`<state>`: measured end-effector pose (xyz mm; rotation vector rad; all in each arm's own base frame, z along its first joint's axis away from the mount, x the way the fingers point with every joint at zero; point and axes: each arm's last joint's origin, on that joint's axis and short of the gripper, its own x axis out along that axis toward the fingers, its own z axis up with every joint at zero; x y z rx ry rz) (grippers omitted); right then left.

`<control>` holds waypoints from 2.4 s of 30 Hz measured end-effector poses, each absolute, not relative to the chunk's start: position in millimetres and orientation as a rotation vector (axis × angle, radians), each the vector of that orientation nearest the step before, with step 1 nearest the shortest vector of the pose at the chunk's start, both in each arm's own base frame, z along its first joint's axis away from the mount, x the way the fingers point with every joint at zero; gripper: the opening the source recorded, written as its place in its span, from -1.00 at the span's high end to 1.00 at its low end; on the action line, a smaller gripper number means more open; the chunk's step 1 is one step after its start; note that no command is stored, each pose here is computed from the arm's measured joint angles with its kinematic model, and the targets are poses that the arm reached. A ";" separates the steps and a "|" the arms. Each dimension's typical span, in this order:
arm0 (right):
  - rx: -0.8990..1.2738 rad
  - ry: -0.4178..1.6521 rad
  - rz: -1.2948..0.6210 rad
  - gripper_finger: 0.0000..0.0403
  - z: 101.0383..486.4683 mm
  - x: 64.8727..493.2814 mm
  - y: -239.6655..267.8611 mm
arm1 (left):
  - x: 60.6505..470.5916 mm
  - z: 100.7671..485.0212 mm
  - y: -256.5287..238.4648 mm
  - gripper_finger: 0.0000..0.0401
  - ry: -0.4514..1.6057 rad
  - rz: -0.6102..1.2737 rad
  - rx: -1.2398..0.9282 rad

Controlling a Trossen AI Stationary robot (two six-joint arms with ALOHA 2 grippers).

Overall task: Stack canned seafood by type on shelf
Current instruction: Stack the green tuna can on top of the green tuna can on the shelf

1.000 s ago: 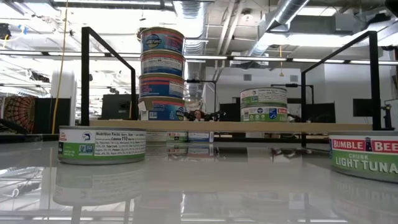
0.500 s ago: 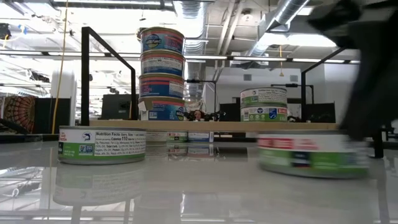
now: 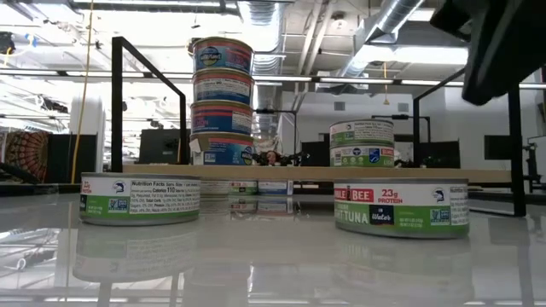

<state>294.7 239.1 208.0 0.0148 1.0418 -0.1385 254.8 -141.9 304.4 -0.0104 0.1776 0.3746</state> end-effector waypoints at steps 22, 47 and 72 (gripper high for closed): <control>0.230 1.050 -0.484 0.07 156.5 269.1 213.7 | 255.0 303.9 -143.4 -0.80 0.192 0.327 0.006; -0.105 1.281 -0.237 0.12 207.1 250.6 243.8 | 255.2 303.7 -144.3 -0.80 0.197 0.297 -0.005; -0.465 1.318 0.348 -0.86 230.2 321.2 200.5 | 253.9 298.1 -144.6 -0.80 0.254 0.253 0.010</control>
